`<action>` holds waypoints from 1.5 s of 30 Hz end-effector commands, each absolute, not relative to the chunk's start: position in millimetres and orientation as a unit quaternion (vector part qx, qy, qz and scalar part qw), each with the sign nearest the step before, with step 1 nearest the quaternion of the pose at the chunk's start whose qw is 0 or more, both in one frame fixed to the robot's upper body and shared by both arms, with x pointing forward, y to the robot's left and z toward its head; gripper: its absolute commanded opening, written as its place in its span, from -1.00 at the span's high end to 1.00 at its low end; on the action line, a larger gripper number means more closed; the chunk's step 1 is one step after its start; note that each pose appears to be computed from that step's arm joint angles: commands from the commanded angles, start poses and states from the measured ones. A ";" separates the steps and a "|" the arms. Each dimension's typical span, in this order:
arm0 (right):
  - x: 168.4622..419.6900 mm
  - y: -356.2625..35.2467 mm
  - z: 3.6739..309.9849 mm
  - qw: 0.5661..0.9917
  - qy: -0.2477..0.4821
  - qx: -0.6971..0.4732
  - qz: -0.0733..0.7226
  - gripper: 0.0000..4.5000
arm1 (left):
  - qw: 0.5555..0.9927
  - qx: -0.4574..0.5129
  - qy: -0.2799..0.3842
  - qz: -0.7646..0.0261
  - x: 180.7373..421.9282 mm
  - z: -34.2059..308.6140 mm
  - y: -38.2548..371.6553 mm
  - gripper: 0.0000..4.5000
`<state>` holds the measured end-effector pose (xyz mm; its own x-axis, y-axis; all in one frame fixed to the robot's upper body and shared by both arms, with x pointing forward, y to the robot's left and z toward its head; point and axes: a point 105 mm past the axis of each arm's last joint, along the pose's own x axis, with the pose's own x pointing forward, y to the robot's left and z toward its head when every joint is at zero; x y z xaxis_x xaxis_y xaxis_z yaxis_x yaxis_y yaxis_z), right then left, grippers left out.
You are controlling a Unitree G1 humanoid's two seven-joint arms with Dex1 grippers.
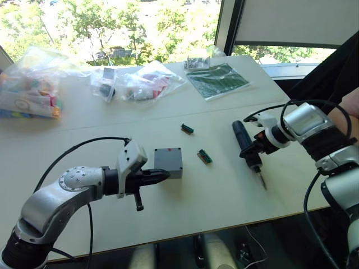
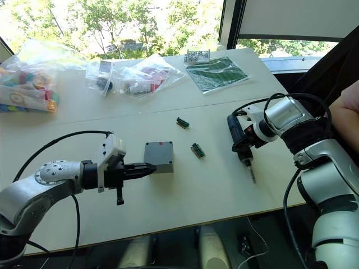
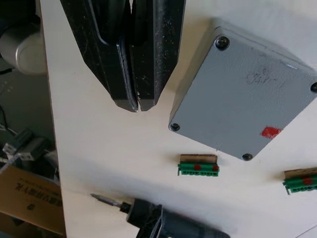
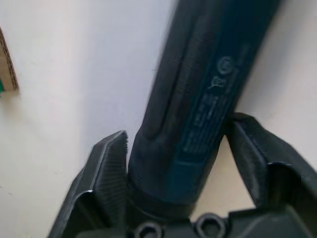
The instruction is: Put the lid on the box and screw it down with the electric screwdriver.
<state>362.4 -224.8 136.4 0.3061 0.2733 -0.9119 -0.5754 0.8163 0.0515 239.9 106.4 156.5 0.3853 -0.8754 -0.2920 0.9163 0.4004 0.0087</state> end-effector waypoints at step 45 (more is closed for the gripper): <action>331.2 -24.1 243.3 0.861 -0.154 0.033 0.484 0.14 | 0.829 0.122 0.132 -0.529 287.8 150.2 112.4 1.00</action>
